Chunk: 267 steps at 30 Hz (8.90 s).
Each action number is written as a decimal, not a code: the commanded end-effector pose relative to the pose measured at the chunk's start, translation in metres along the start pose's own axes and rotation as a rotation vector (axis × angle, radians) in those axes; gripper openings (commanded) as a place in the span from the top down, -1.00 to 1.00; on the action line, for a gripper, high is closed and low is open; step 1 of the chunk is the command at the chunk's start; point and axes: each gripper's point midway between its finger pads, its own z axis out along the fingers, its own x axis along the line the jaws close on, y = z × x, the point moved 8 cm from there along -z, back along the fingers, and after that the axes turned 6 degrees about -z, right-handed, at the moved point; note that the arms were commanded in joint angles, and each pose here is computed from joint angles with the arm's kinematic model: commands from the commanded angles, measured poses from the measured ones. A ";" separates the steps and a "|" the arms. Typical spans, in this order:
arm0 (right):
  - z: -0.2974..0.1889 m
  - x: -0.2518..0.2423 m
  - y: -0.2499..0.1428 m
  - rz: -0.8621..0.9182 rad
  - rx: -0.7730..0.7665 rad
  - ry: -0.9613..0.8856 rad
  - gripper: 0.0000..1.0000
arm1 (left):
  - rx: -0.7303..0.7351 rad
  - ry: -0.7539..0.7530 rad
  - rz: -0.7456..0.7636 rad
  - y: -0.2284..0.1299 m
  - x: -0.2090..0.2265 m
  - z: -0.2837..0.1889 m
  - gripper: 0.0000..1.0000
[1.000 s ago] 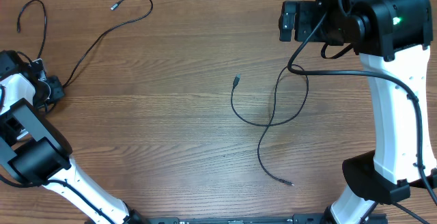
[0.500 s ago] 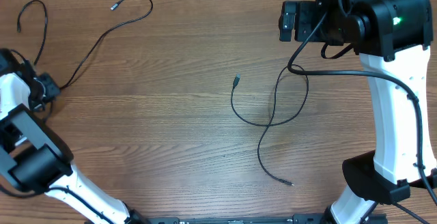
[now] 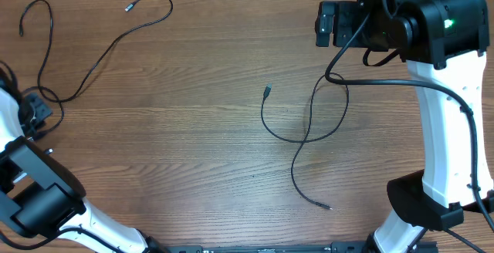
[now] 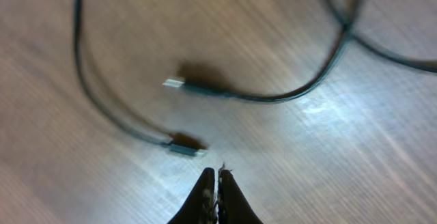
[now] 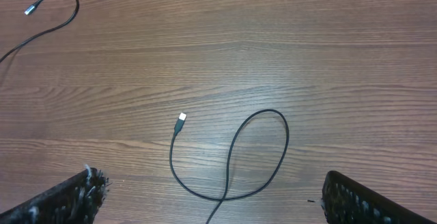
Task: Untangle cables
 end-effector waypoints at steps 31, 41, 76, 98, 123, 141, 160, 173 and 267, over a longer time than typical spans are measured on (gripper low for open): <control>-0.005 -0.002 0.000 0.004 -0.013 -0.006 -1.00 | 0.085 -0.046 -0.772 -0.009 0.000 0.010 -0.99; -0.005 -0.002 0.000 0.004 -0.013 -0.006 -1.00 | 0.055 -0.014 -1.130 -0.002 -0.001 0.030 -1.00; -0.005 -0.002 0.000 0.004 -0.013 -0.006 -1.00 | -0.057 0.120 -0.958 0.008 0.006 0.073 0.91; -0.005 -0.002 0.000 0.004 -0.013 -0.006 -1.00 | -0.228 0.498 -0.971 -0.004 0.088 0.001 0.92; -0.005 -0.002 0.000 0.004 -0.013 -0.006 -1.00 | 0.092 -0.117 -0.646 -0.001 0.030 0.016 -0.76; -0.005 -0.002 0.000 0.004 -0.013 -0.006 -1.00 | 0.121 -0.138 -0.164 -0.035 -0.002 0.044 0.92; -0.005 -0.002 0.000 0.004 -0.013 -0.006 -1.00 | 0.058 -0.013 -0.246 -0.046 0.038 0.079 0.91; -0.005 -0.002 0.000 0.004 -0.013 -0.006 -1.00 | -0.007 -0.023 -0.244 -0.022 0.068 0.070 0.92; -0.015 -0.141 0.001 0.382 -0.041 -0.115 -1.00 | 0.316 -1.262 0.935 -0.467 -0.415 -0.146 -0.47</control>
